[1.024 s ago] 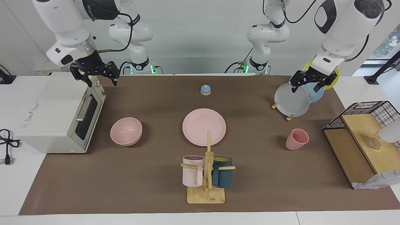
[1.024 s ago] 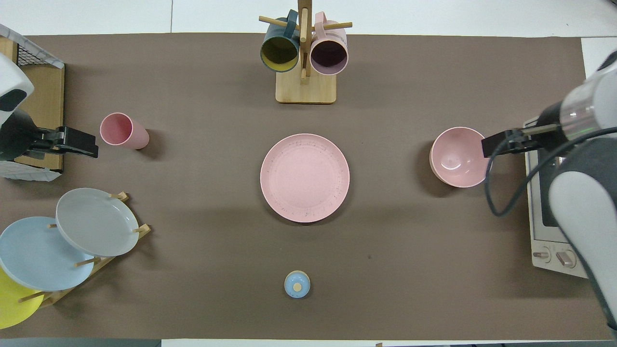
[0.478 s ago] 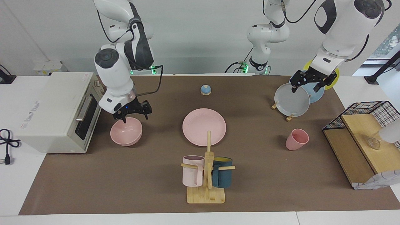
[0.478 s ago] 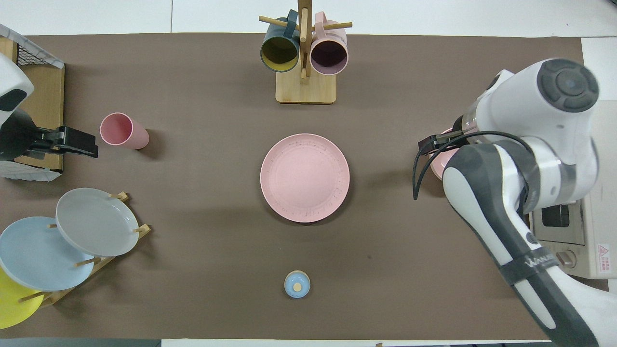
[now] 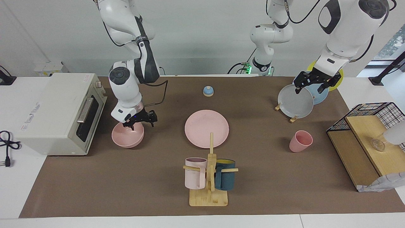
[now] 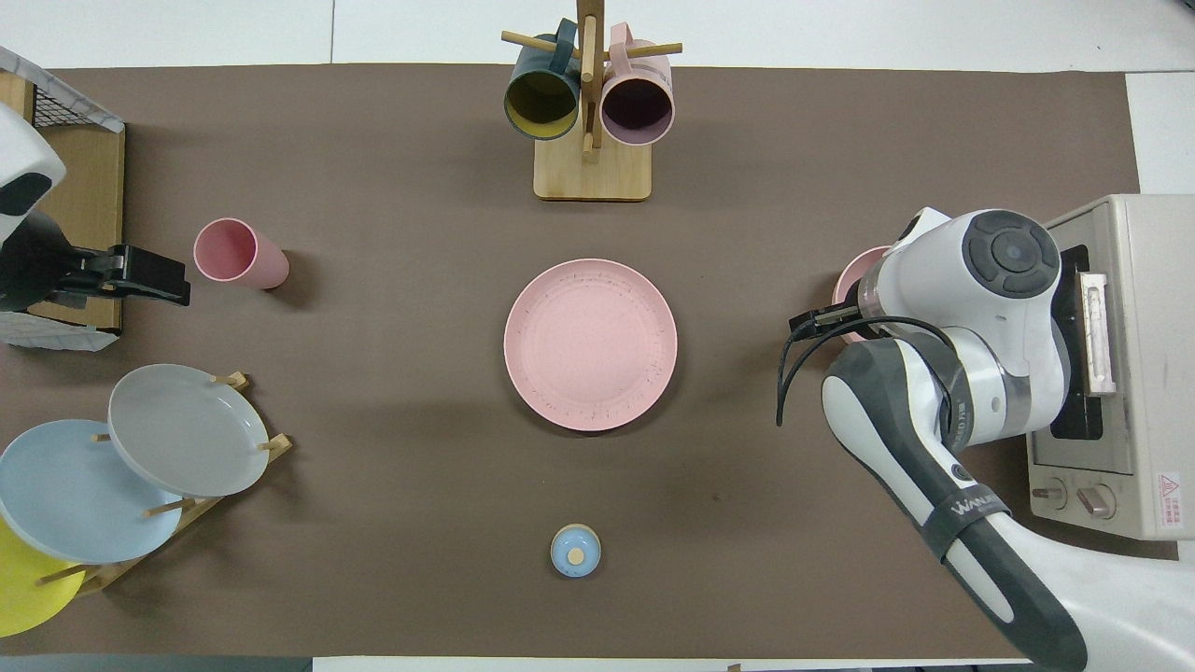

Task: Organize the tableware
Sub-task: 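Grasp the pink bowl rim with the right gripper and lift it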

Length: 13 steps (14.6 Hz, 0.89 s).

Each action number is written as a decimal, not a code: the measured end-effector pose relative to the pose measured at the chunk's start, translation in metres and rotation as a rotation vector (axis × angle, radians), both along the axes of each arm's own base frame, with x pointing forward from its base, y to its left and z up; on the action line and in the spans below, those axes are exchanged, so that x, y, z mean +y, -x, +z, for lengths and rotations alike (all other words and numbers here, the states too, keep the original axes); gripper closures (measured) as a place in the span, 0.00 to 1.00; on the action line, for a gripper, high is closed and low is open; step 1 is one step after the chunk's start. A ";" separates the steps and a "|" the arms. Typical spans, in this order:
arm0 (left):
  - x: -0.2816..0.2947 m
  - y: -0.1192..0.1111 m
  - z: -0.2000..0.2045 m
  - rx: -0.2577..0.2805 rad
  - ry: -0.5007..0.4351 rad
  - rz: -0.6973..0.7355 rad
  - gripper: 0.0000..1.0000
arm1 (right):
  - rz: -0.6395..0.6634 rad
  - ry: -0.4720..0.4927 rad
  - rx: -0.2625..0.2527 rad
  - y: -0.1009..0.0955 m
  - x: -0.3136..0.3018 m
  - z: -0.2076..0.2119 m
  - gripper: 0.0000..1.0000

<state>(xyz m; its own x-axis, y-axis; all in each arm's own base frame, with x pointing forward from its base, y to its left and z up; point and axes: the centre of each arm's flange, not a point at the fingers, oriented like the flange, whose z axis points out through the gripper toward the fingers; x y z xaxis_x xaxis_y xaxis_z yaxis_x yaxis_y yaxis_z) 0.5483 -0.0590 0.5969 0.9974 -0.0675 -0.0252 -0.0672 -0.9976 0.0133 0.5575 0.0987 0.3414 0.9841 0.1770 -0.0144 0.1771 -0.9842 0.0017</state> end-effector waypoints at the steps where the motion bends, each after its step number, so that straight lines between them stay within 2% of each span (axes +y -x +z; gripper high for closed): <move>1: 0.000 0.000 0.000 0.000 0.000 0.000 0.00 | 0.003 0.005 0.006 0.001 0.000 -0.004 0.06; 2: 0.000 0.000 0.000 0.000 0.000 0.000 0.00 | 0.009 0.013 0.009 0.001 -0.001 -0.007 0.06; 3: 0.000 0.000 0.000 0.000 0.000 0.000 0.00 | 0.017 0.022 0.009 0.002 -0.001 -0.008 0.11; 7: 0.000 0.000 0.000 0.000 0.000 0.000 0.00 | 0.041 0.051 0.012 0.005 -0.003 -0.014 0.56; 11: 0.000 0.000 0.000 0.000 0.000 0.000 0.00 | 0.068 0.076 0.006 0.006 -0.003 -0.015 0.93; 13: 0.000 0.000 0.000 0.000 0.000 0.000 0.00 | 0.100 0.100 -0.001 0.005 0.002 -0.011 0.94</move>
<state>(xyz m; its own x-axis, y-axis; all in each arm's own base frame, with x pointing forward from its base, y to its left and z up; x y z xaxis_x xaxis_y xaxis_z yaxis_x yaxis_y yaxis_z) 0.5483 -0.0590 0.5969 0.9974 -0.0675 -0.0252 -0.0672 -0.9976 0.0133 0.5524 0.1010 0.3305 0.9618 0.2716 -0.0359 0.2738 -0.9567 0.0991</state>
